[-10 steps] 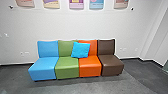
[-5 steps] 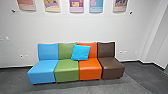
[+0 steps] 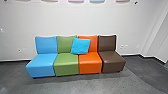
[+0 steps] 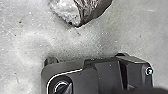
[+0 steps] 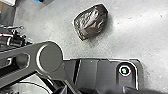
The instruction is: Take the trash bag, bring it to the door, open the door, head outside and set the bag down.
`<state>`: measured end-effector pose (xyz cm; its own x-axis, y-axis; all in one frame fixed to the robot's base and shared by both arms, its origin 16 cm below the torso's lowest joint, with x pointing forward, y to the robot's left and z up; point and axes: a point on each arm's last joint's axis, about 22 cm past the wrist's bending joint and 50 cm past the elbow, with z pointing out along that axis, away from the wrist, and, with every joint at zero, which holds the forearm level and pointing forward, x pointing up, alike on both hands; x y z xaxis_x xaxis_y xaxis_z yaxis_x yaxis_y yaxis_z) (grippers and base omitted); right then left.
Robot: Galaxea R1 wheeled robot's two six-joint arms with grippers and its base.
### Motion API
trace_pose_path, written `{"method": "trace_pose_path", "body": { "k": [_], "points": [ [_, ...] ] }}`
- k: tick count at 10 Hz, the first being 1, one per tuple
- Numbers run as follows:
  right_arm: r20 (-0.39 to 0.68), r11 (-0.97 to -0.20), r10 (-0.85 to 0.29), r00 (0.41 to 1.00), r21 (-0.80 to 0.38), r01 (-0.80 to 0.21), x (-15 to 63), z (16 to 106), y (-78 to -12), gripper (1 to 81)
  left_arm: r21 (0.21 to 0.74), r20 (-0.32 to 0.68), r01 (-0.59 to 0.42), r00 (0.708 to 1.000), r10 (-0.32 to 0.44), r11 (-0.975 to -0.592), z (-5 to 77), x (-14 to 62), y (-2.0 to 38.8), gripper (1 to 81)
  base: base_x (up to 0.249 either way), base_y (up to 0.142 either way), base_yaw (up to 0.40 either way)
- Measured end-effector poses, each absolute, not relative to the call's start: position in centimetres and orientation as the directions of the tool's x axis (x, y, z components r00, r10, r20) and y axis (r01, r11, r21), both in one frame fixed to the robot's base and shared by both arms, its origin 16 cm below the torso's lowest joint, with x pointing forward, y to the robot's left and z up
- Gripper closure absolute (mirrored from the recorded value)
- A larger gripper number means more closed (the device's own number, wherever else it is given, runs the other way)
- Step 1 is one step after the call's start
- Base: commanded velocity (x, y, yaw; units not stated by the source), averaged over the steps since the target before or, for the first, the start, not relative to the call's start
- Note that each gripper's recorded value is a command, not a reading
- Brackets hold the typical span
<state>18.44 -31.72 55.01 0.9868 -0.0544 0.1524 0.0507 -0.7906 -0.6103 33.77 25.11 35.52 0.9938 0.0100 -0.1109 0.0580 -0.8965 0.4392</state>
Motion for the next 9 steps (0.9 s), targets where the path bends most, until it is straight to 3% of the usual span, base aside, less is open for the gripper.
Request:
{"method": "trace_pose_path", "body": {
  "k": [5,9],
  "points": [
    [0.073,-0.788,-0.059,0.996,-0.616,-0.002,18.9,51.5,-31.8,1.0,0.451,-0.106,0.070,0.994,0.025,-0.890,31.3,40.1,24.0,1.0,0.000,0.000,0.000],
    [0.114,-0.786,-0.063,0.991,-0.618,0.021,20.7,48.9,-31.8,1.0,0.471,-0.017,0.034,0.999,0.029,-0.881,30.8,47.9,22.6,1.0,0.000,0.000,0.000]
  ]
}}
